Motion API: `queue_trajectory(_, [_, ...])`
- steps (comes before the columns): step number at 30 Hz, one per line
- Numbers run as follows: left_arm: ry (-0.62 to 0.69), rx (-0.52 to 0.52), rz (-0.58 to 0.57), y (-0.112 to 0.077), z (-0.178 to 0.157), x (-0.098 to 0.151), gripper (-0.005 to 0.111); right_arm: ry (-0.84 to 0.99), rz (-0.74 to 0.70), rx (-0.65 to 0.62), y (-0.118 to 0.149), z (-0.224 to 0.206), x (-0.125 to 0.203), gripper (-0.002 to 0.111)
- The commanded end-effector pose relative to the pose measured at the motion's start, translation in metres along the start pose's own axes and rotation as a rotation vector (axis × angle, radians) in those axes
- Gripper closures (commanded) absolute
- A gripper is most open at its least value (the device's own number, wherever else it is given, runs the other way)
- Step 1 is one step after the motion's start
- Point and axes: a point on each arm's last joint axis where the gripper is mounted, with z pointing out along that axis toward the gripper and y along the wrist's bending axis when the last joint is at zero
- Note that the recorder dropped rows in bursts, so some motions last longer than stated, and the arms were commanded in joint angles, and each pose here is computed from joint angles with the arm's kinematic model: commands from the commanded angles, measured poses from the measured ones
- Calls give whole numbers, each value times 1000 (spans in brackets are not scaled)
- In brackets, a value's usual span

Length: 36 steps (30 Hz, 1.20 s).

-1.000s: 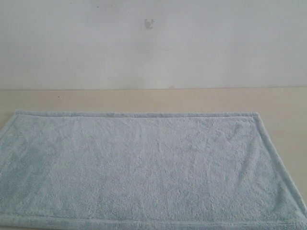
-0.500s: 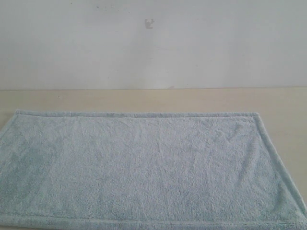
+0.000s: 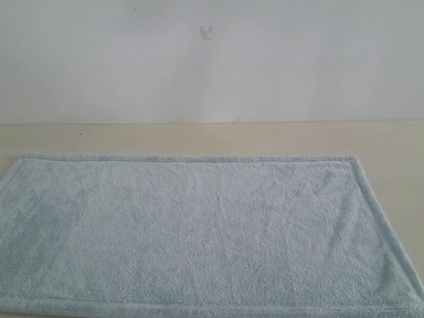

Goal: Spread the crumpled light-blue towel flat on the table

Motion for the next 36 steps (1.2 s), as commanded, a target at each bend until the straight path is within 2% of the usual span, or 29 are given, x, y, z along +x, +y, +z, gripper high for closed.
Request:
queue_trajectory(1, [-6,8,-2,-1,0,1,103,2,14,3,0,0,1,109])
queue_trajectory(9, [-6,8,-2,-1,0,1,103,-4,124,10,0,0,1,109])
queue_trajectory(27, [-7,8,-1,-2,-1,1,103,-8,128,27,-1,0,0,109])
queue_trajectory(36, [-94,10,83,-23,-24,1,103,-8,128,27,-1,0,0,109])
